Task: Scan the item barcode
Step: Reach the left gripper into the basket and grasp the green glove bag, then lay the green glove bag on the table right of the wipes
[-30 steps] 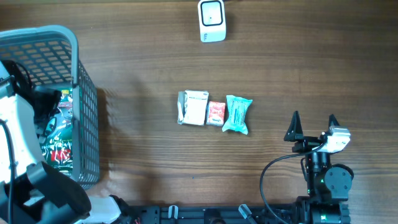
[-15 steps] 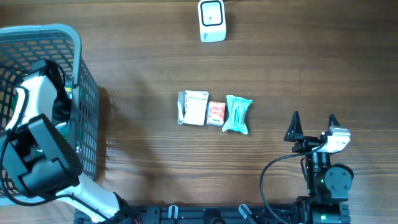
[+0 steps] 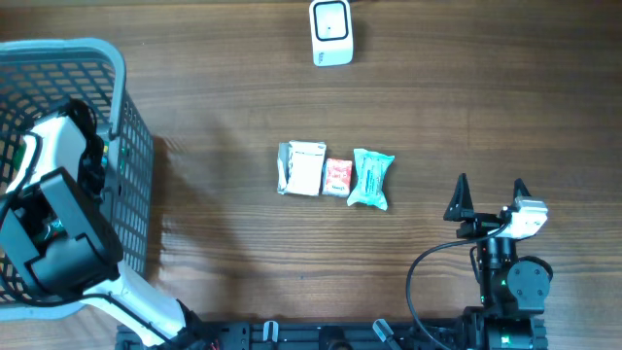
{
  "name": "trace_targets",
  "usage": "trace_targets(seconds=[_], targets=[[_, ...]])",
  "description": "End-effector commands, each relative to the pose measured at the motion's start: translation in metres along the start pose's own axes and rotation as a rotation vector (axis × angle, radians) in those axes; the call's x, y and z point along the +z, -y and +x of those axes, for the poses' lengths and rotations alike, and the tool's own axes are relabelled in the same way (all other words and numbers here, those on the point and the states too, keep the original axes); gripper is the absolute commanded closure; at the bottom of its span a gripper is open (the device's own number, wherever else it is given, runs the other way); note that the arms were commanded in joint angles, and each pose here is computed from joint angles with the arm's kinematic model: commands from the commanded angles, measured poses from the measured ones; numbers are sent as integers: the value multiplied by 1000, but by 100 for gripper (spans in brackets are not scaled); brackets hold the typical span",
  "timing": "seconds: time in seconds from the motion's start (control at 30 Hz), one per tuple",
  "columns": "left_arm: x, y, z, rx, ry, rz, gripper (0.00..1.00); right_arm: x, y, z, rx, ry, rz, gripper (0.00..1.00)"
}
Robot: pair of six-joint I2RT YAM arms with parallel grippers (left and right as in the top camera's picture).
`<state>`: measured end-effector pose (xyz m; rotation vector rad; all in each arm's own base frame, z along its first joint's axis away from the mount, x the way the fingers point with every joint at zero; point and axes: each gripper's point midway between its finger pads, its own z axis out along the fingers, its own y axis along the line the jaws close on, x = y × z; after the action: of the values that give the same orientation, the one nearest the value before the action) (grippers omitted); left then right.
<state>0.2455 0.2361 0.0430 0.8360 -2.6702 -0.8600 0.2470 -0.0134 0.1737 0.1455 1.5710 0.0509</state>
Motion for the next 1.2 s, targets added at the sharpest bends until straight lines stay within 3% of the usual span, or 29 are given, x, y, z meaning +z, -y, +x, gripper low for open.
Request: trace_targets(seconds=[0.0,0.1,0.13,0.17,0.2,0.23,0.4,0.5,0.6,0.7,1.0,1.17], targets=[[64,55,33,-29,-143,128,0,0,-2,-2,-20,10,-11,0],[77,92,39,-69,-113,276,4,0,-2,-2,-20,10,-11,0],[79,104,41,-77,-107,335,27,0,-2,-2,-20,10,-11,0],[79,110,40,-78,-100,367,61,0,-2,-2,-20,10,-11,0],[78,115,39,-82,-96,395,88,0,-2,-2,-20,10,-11,0],[76,118,38,-84,-95,414,96,0,-2,-2,-20,9,-11,0],[69,114,47,-69,-131,417,96,0,-2,-2,-20,10,-11,0],[41,100,35,-95,-75,454,96,0,-2,-2,-19,9,-11,0],[-27,87,8,-159,96,638,96,0,-2,-2,-20,10,-11,0],[-126,58,-9,-211,387,870,96,0,-2,-2,-20,10,-11,0],[-239,-30,22,-451,770,975,96,0,-2,-2,-20,10,-11,1],[-306,-123,69,-721,1156,916,96,0,-2,-2,-20,10,-11,0]])
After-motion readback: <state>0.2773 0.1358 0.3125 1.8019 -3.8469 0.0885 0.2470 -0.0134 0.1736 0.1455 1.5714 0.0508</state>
